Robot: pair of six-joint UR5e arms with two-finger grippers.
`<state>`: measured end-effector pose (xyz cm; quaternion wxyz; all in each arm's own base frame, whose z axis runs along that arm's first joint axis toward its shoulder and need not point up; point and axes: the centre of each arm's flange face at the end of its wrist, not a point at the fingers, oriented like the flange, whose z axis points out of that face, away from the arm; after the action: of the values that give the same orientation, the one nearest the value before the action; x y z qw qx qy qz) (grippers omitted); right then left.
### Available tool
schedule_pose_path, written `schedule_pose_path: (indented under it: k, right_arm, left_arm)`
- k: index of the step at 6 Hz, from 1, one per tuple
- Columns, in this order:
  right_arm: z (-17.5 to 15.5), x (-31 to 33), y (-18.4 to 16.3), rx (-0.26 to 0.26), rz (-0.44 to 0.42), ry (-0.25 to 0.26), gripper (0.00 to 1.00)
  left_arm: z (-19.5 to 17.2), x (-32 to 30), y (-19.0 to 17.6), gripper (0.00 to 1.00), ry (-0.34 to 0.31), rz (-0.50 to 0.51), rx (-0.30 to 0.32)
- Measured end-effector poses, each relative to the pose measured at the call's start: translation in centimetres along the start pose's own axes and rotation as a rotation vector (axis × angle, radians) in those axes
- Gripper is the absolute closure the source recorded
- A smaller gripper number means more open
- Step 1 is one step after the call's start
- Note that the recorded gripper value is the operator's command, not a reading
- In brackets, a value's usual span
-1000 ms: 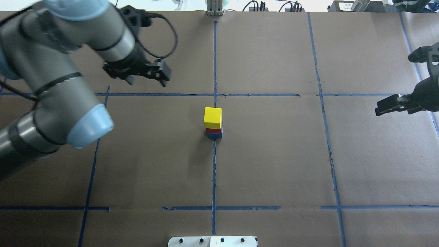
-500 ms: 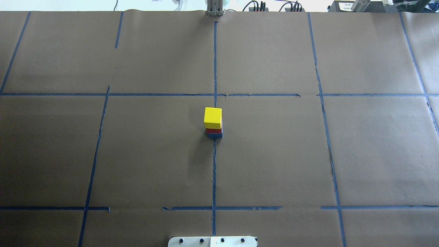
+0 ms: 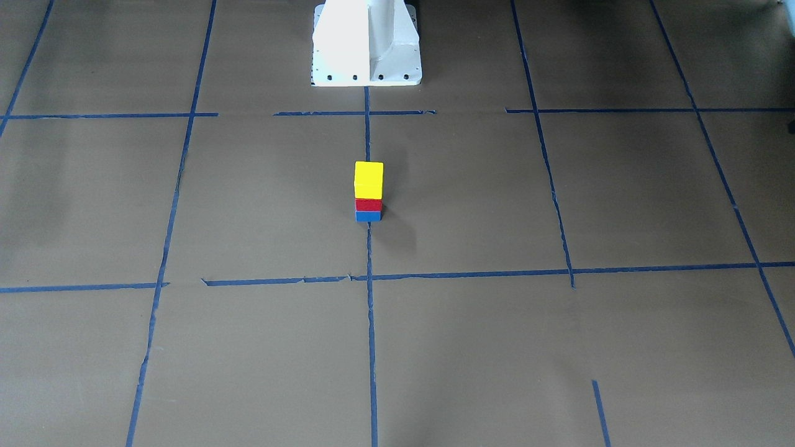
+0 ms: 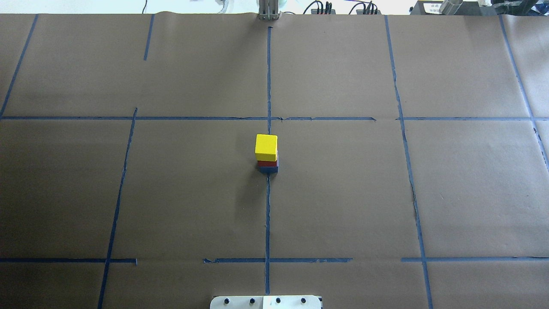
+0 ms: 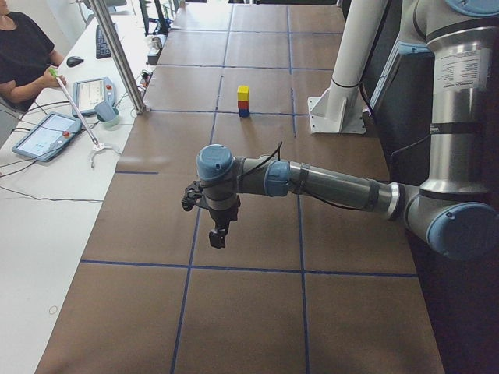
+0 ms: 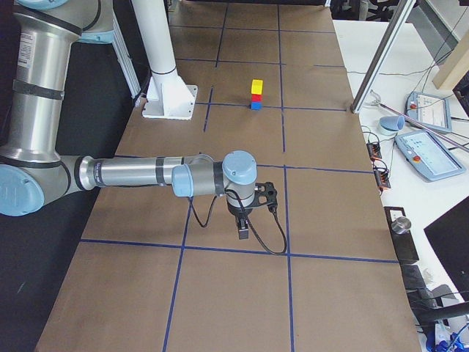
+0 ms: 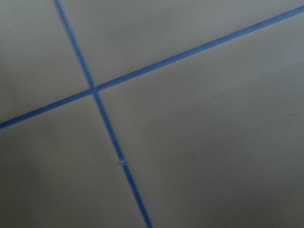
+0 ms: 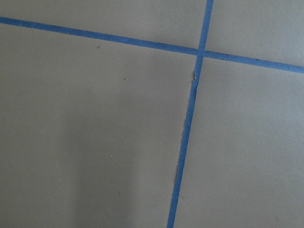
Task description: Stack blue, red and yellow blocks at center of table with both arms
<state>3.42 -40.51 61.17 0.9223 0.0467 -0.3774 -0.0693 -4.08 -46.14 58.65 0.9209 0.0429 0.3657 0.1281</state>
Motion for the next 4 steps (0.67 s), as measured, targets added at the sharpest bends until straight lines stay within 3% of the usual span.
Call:
schedule_pose_path:
  k: [2, 4]
  right_arm:
    - [0.1, 0.2, 0.3, -0.002, 0.011, -0.006, 0.0]
    - [0.5, 0.4, 1.3, -0.011, 0.02, -0.022, 0.0]
  left_arm:
    - [0.3, -0.8, 0.8, 0.0, 0.056, -0.036, 0.005]
    - [0.1, -0.7, 0.8, 0.0, 0.059, -0.034, 0.011]
